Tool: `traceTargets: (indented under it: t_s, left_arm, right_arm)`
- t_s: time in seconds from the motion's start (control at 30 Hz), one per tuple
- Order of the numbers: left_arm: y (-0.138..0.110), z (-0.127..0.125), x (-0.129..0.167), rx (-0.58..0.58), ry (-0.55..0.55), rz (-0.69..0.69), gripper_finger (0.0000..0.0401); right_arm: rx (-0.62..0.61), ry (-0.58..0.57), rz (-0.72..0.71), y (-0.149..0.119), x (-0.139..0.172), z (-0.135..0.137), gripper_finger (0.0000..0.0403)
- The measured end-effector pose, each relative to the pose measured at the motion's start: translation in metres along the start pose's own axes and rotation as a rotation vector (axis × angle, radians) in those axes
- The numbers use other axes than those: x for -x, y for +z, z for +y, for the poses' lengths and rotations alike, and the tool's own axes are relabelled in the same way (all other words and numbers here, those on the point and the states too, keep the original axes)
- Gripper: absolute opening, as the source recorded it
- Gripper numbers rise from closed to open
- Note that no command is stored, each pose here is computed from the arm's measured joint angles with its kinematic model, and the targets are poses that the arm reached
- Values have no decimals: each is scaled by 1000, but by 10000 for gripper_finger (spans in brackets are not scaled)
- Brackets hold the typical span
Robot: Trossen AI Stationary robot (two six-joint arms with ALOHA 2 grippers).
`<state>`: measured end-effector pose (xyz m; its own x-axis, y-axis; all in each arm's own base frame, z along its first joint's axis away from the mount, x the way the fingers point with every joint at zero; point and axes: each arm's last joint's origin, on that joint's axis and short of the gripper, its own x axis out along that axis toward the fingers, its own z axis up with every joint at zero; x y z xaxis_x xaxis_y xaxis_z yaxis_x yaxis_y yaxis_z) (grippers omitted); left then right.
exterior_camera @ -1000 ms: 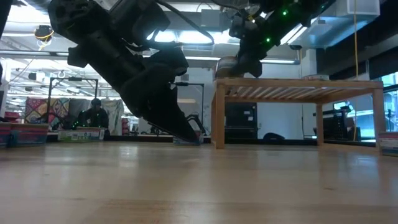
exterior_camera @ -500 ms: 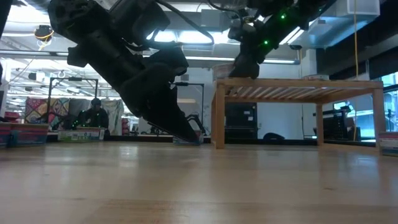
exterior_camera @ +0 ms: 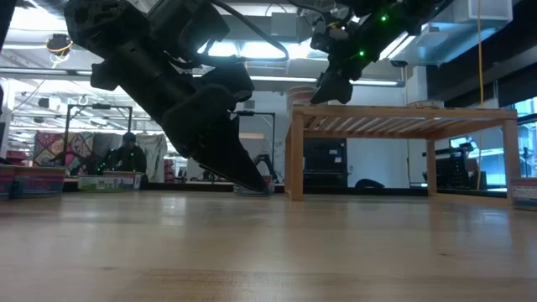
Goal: Stack canned seafood by type on shelf
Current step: Put the blue and pink tuna can on the shelf and align it to the other blue and pink tuna can, then stack the blue-pink tuna can on top of the blue-pink tuna can on the shelf
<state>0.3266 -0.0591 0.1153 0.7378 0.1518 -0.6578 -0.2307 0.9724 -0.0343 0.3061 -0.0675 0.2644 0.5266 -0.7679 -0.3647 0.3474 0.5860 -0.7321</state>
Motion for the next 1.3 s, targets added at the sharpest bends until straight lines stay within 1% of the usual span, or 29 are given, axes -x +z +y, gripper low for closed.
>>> traceTargets:
  t_s: [0.23,0.37,0.47,0.6,0.67,0.73,0.8,0.93,1.0,1.03,1.1,1.17,1.23,1.3]
  left_arm:
    - [0,0,0,0,0,-1,229]
    - [0,0,0,6,-1,-4,229]
    - [1,0,0,6,-2,-5,229]
    - [1,0,0,10,-2,-7,229]
    - [1,0,0,10,-2,-7,229]
    - [1,0,0,11,-2,-7,229]
    - [1,0,0,13,-2,-6,229]
    - [4,1,6,14,1,1,229]
    - [10,3,15,15,7,8,229]
    - [14,5,21,16,18,5,229]
    - [22,11,35,1,77,-8,229]
    - [30,19,49,-12,165,-42,229]
    - [39,29,59,-14,245,-82,229]
    - [48,42,65,-4,286,-114,229]
  right_arm:
    - [-13,-17,20,-4,-7,-6,264]
    - [-16,-16,8,-2,-5,-5,264]
    - [5,16,-20,3,6,4,264]
    - [21,55,-87,14,37,15,263]
    - [12,104,-123,17,56,21,263]
    - [-9,186,-152,17,74,27,263]
    - [-33,310,-167,15,91,35,263]
    - [-77,597,-170,8,114,57,263]
    - [-77,708,-175,0,123,71,263]
    - [-78,746,-186,-4,126,79,263]
    - [-85,786,-205,-13,130,93,263]
    - [-94,797,-213,-23,130,104,263]
    - [-134,779,-240,-29,128,112,263]
    - [-152,763,-249,-36,124,118,263]
